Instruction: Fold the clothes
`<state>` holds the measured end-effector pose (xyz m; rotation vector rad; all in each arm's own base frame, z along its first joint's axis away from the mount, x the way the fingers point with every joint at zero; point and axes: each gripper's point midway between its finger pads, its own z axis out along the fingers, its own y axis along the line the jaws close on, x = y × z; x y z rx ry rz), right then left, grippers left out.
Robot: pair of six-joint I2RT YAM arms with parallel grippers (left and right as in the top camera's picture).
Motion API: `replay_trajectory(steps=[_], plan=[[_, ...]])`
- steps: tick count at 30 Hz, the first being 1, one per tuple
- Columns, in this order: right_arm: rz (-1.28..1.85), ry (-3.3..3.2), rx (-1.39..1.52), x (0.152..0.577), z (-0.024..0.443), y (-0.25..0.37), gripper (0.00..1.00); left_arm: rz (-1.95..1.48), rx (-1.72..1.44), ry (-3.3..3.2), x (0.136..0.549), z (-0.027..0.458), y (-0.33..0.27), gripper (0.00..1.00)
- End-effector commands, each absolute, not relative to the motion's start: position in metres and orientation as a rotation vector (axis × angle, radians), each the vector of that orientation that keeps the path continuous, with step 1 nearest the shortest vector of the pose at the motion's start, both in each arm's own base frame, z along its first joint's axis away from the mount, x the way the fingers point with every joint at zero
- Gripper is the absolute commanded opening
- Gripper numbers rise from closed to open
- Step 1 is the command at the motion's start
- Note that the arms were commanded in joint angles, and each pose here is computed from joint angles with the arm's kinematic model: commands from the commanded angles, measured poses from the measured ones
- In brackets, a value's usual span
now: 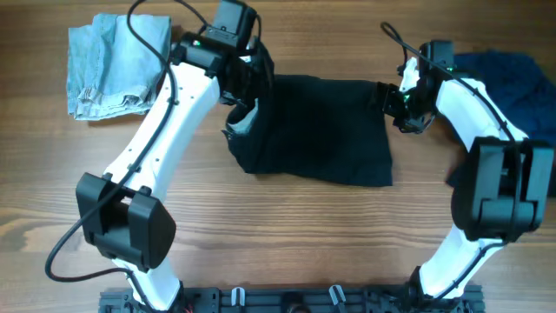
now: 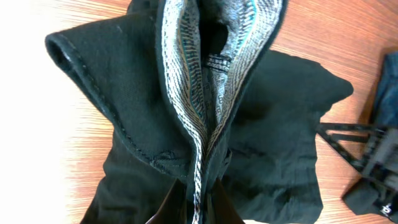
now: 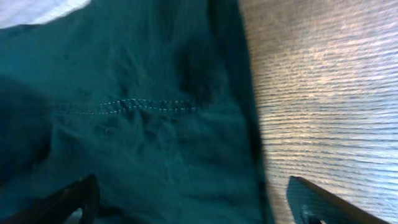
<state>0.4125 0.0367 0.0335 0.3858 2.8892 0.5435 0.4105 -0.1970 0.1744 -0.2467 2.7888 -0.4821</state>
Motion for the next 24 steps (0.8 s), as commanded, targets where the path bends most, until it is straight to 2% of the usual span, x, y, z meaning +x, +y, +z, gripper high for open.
replay_trajectory(steps=[1, 9, 12, 17, 24], plan=[[0.535, 2.947, 0.431, 0.407, 0.009, 0.036, 0.94, -0.551, -0.236, 2.725, 0.410, 0.199, -0.214, 0.04], [0.604, 2.998, 0.443, 0.400, -0.011, 0.045, 0.94, -0.555, -0.226, 2.662, 0.409, 0.222, -0.213, 0.04], [0.598, 3.001, 0.430, 0.400, -0.012, 0.044, 0.97, -0.521, -0.261, 2.610, 0.408, 0.241, -0.195, 0.04], [0.597, 3.014, 0.410, 0.397, -0.012, 0.044, 0.97, -0.437, -0.345, 2.521, 0.395, 0.279, -0.152, 0.04], [0.598, 3.017, 0.412, 0.397, -0.011, 0.044, 0.99, -0.265, -0.499, 2.576, 0.385, 0.269, -0.082, 0.04]])
